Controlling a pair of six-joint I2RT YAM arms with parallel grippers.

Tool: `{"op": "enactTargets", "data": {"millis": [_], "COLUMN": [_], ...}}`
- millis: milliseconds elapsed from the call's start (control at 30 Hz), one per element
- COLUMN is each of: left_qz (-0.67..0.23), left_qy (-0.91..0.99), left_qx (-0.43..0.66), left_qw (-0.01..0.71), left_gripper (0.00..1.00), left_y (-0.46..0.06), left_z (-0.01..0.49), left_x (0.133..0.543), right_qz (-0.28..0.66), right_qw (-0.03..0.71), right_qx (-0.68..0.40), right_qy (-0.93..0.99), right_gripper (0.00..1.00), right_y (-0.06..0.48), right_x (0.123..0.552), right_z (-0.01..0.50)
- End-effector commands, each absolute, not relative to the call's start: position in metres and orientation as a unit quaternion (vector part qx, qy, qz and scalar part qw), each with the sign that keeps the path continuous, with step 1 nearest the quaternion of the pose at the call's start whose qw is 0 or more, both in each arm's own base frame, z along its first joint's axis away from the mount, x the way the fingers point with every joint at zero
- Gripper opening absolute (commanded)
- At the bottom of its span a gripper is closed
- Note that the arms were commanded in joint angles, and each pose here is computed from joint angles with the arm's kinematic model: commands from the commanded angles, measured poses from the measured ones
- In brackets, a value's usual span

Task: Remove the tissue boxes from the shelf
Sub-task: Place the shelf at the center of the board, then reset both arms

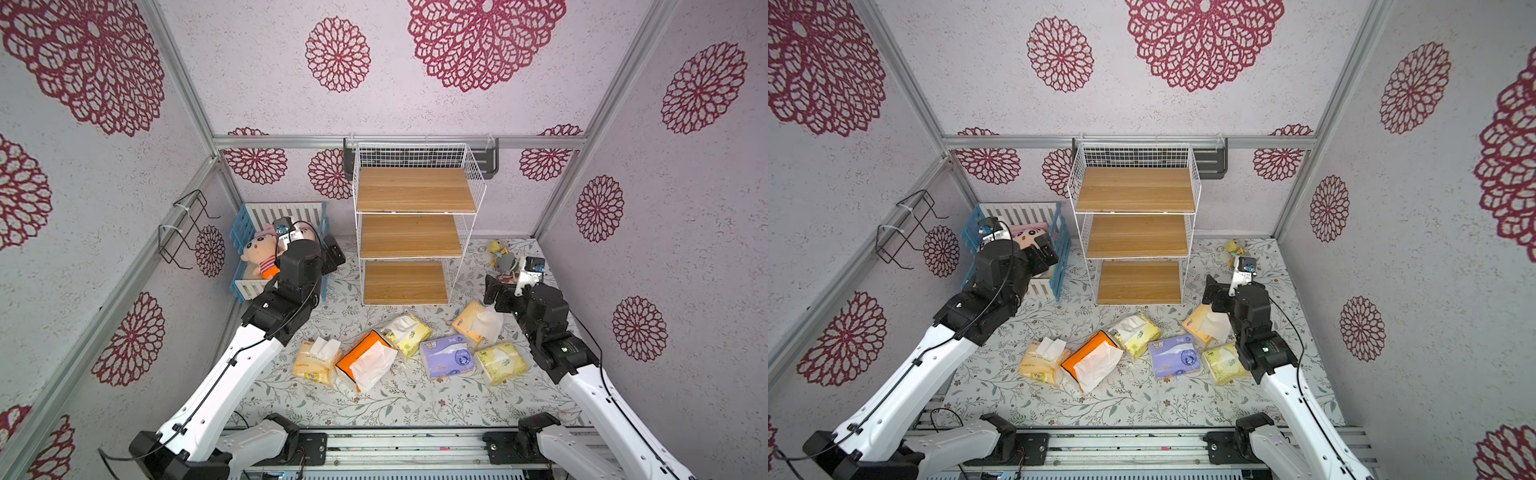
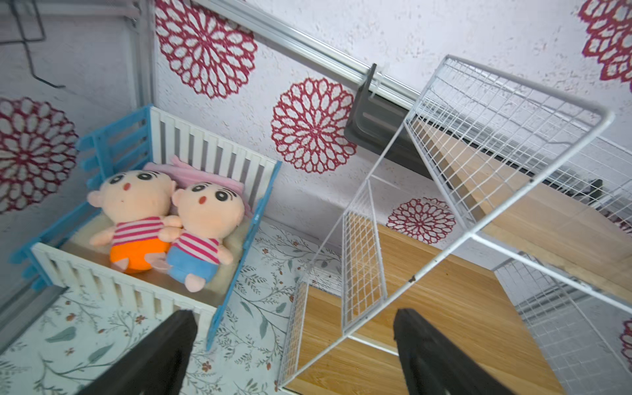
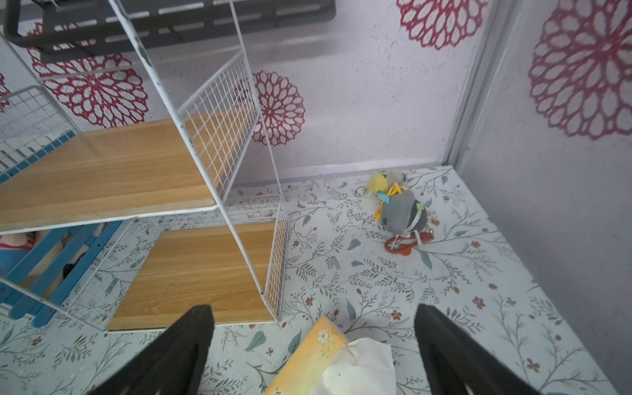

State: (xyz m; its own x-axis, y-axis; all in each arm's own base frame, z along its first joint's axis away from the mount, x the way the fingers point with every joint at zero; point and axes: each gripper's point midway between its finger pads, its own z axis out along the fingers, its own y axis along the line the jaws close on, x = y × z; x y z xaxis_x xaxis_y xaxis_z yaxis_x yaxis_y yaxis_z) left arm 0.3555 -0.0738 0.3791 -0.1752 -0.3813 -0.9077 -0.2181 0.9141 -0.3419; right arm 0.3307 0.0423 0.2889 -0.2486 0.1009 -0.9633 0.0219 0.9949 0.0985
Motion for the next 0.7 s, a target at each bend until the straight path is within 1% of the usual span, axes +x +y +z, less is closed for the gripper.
{"op": "enactTargets", "data": {"millis": [0, 67, 133, 200, 267, 333, 433, 567, 667], "left_qz": [0.016, 0.042, 0.064, 0.092, 0.123, 0.129, 0.139, 0.151, 0.182], "left_qy": [0.767, 0.763, 0.744, 0.722, 0.708, 0.71, 0.711, 0.702, 0.711], "left_qx": [-0.188, -0.181, -0.168, -0.151, -0.149, -0.156, -0.195, -0.202, -0.191], "left_qw": [0.613, 0.619, 0.643, 0.669, 0.679, 0.674, 0.662, 0.666, 0.651], "left_gripper": [0.97, 0.97, 0.97, 0.97, 0.97, 0.97, 0.97, 0.97, 0.97], "left_y": [-0.05, -0.038, -0.029, -0.02, -0.006, 0.011, 0.041, 0.061, 0.068], "left_z": [0.36, 0.35, 0.341, 0.333, 0.321, 0.305, 0.278, 0.241, 0.217], "left_x": [0.348, 0.344, 0.342, 0.34, 0.337, 0.341, 0.345, 0.357, 0.368], "right_qz": [-0.014, -0.031, -0.048, -0.065, -0.084, -0.099, -0.102, -0.113, -0.119], "right_qw": [0.656, 0.658, 0.666, 0.671, 0.667, 0.677, 0.696, 0.724, 0.746], "right_qx": [0.047, 0.056, 0.071, 0.093, 0.11, 0.117, 0.116, 0.099, 0.089], "right_qy": [0.753, 0.751, 0.741, 0.733, 0.732, 0.719, 0.702, 0.673, 0.649], "right_gripper": [0.99, 0.99, 0.99, 0.99, 0.99, 0.99, 0.99, 0.99, 0.99], "right_y": [0.03, 0.024, 0.012, -0.006, -0.025, -0.039, -0.051, -0.057, -0.055], "right_x": [0.347, 0.359, 0.37, 0.378, 0.385, 0.388, 0.387, 0.38, 0.372], "right_z": [0.313, 0.304, 0.291, 0.277, 0.264, 0.257, 0.242, 0.232, 0.227]}}
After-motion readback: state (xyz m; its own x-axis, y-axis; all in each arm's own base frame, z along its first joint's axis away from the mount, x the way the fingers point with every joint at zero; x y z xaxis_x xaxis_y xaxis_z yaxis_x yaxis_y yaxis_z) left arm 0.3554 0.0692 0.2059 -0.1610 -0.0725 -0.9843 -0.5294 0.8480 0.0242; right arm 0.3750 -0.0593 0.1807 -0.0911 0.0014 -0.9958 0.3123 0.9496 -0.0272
